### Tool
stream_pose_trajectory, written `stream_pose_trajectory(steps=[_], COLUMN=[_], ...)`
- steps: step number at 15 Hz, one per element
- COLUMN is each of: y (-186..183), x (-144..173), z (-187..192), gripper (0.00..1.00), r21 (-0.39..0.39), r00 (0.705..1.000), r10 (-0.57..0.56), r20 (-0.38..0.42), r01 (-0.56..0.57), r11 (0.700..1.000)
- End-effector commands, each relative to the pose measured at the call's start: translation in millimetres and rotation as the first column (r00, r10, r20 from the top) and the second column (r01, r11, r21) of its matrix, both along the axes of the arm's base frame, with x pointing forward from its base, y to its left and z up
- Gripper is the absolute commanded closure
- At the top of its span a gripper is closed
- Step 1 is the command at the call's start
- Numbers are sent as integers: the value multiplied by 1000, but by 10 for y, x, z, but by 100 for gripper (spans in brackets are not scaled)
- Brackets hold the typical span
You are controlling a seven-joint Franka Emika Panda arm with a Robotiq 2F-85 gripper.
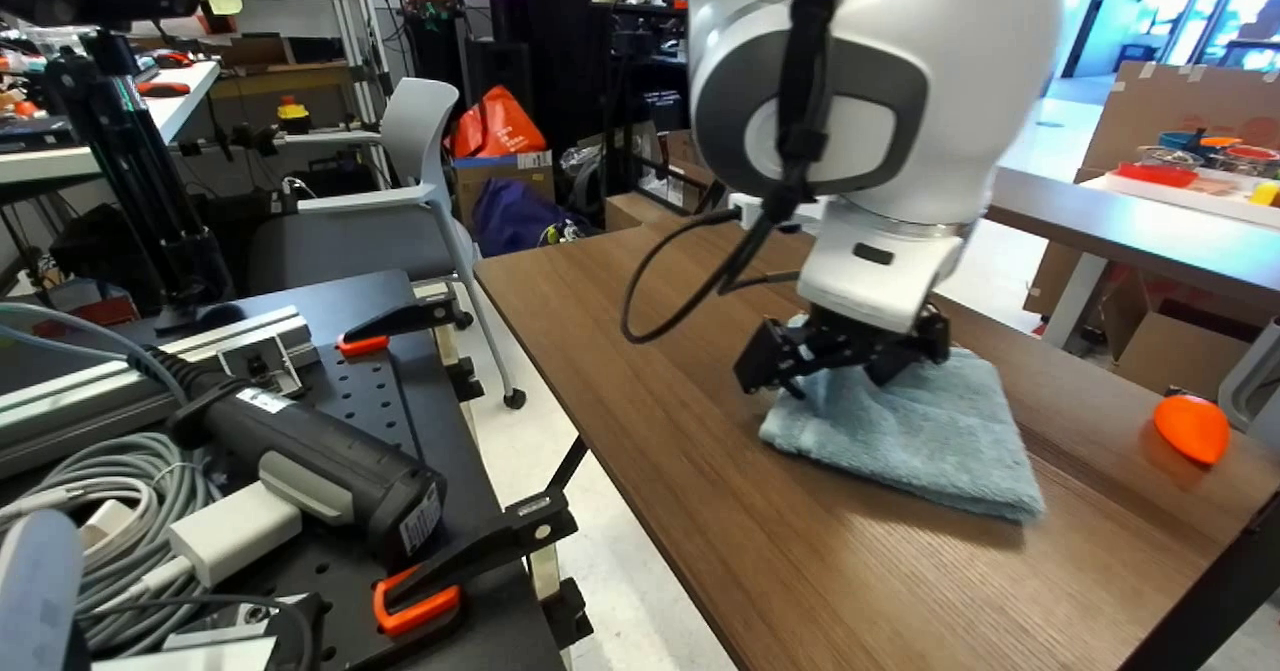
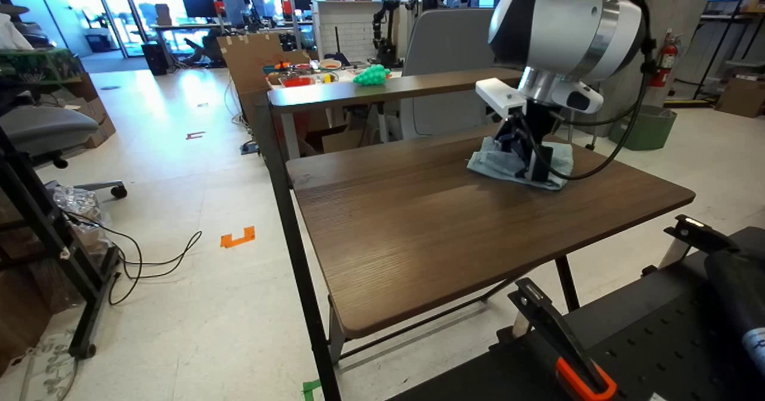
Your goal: Use the towel to wipe the table.
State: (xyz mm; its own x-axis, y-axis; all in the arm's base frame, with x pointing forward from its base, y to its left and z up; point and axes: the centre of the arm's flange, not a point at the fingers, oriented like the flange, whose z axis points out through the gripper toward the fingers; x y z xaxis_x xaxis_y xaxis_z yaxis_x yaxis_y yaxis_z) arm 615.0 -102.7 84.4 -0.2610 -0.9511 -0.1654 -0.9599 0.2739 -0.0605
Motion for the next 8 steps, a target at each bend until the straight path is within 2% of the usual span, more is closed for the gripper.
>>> stream_pose_trajectory(steps=[1, 5, 6, 8], y=[-498, -538, -466, -457], x=[192, -193, -507, -876], z=[-275, -100, -32, 99], gripper=[0, 0, 0, 0], r21=[47, 76, 69, 70], r00=[998, 996, 987, 971], r10=[-62, 51, 127, 204], r20=[-10, -66, -97, -124], r01=[62, -46, -120, -197], r11=[997, 996, 990, 978])
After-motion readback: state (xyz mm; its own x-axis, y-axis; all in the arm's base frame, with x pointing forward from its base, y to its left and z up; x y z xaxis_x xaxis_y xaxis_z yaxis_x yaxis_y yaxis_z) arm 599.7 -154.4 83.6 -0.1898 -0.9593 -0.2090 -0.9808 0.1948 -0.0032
